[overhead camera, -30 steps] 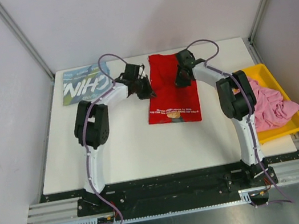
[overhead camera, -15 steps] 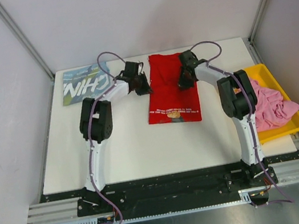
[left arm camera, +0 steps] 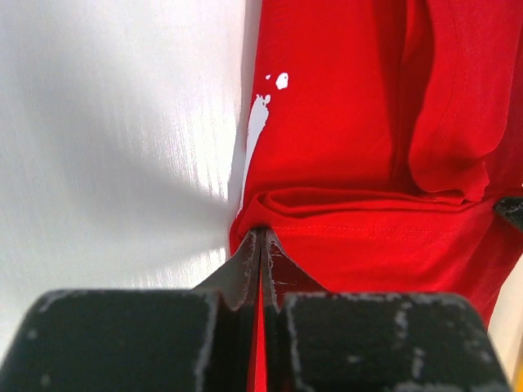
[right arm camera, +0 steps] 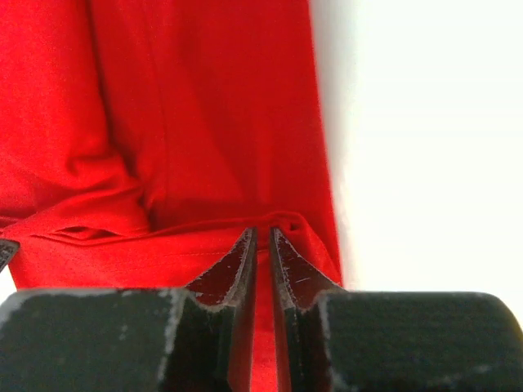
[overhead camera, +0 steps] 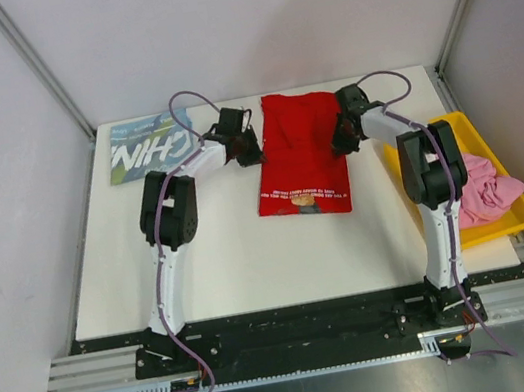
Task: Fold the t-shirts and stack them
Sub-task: Fold the folded rectangular tshirt in 1/3 of the way
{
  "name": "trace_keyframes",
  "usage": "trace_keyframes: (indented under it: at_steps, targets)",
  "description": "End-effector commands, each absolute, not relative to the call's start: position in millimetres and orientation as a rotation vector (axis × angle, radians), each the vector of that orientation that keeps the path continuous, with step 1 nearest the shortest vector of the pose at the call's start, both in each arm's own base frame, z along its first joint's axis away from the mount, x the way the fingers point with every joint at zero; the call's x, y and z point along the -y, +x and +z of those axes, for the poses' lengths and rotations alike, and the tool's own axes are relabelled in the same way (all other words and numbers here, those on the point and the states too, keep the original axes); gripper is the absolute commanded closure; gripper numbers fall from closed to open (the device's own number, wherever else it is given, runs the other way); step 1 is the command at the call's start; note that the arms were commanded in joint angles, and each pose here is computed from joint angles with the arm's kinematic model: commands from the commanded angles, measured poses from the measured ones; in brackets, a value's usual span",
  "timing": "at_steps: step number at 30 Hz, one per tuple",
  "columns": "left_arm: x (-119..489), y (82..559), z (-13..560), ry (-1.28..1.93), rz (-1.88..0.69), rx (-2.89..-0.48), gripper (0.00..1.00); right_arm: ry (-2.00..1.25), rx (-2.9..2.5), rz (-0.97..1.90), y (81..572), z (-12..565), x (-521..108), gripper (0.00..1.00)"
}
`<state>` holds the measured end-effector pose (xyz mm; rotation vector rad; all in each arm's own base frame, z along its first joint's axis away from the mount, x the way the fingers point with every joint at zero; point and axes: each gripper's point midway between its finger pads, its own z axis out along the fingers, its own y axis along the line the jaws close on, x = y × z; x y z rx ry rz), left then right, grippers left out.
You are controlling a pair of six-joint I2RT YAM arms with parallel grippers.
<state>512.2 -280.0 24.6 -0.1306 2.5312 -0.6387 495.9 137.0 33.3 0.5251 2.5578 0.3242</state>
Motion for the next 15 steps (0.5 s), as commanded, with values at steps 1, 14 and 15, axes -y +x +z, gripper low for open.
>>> trace_keyframes:
  at_steps: [1, 14, 15]
  targets:
    - [265.0, 516.1, 15.7, -0.172, -0.55, -2.53, 0.98, 0.5, -2.511, 0.331, 505.7, 47.2, -123.0, 0.84]
    - [267.2, 519.5, 34.5, -0.14, -0.588, -2.5, 0.96, 0.447, -2.432, 0.349, 530.8, 105.7, -118.4, 0.8]
    - [266.4, 520.7, 37.9, -0.14, -0.588, -2.492, 0.95, 0.449, -2.422, 0.349, 528.8, 113.4, -118.2, 0.79]
